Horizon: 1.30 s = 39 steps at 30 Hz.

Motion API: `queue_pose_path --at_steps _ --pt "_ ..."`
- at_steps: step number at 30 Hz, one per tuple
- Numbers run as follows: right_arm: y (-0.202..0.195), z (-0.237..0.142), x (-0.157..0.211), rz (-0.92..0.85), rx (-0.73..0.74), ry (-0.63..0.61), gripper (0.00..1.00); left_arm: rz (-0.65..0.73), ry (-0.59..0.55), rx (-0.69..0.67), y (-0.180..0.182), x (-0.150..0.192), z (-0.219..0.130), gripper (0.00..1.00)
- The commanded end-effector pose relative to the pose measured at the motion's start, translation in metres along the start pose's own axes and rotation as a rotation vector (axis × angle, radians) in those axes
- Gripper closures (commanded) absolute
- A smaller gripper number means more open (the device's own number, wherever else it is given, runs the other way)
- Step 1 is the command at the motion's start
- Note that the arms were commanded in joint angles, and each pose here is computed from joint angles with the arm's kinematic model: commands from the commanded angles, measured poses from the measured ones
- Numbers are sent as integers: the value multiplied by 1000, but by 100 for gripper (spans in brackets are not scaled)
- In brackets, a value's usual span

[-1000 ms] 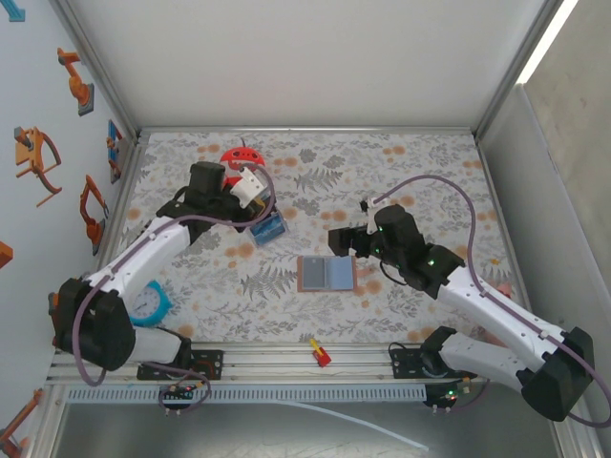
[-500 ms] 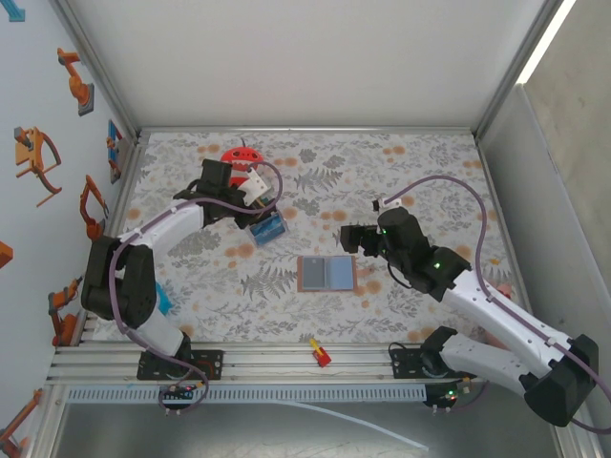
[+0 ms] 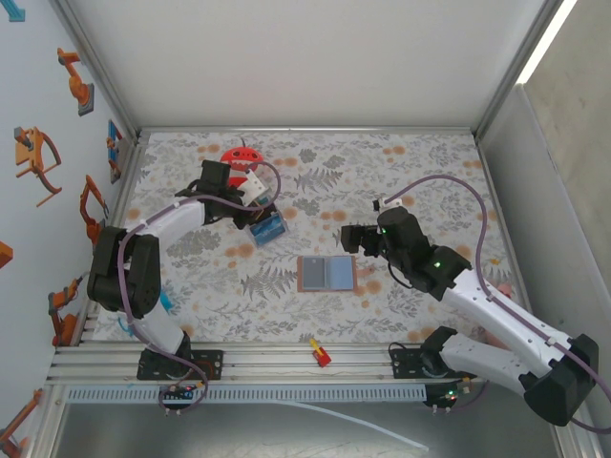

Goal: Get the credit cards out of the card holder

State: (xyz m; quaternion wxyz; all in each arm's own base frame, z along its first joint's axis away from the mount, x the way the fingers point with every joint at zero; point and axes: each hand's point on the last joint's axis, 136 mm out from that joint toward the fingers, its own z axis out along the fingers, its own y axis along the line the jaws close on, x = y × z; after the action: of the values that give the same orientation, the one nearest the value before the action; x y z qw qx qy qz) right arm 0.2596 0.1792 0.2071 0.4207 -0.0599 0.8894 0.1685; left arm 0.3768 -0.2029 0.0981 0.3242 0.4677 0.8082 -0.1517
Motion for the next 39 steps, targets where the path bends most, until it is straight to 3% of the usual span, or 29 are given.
queue_pose_path --at_steps 1,9,16,21,23,28,30,35,39 --pt "4 -5 -12 22 -5 -26 0 30 -22 11 5 -9 -3 100" --pt "6 -4 -13 21 -9 -25 2 1 3 44 3 -5 4 85" --pt "5 0 -9 2 13 22 1 6 -32 17 4 -18 -13 73" --pt "8 12 -1 -30 30 94 1 -12 -97 -5 -2 -37 -39 46" --pt "9 20 6 -46 33 129 11 -24 -138 -27 -6 -44 -52 39" --pt "15 34 23 -79 36 211 25 -88 -284 -138 -17 -54 -93 16" --pt "20 39 33 -105 38 252 30 -136 -358 -212 -19 -56 -112 1" --pt "43 54 65 -175 28 351 32 -361 -546 -378 -19 -50 -164 3" --pt "62 67 91 -243 24 424 41 -523 -615 -424 -24 -31 -190 3"
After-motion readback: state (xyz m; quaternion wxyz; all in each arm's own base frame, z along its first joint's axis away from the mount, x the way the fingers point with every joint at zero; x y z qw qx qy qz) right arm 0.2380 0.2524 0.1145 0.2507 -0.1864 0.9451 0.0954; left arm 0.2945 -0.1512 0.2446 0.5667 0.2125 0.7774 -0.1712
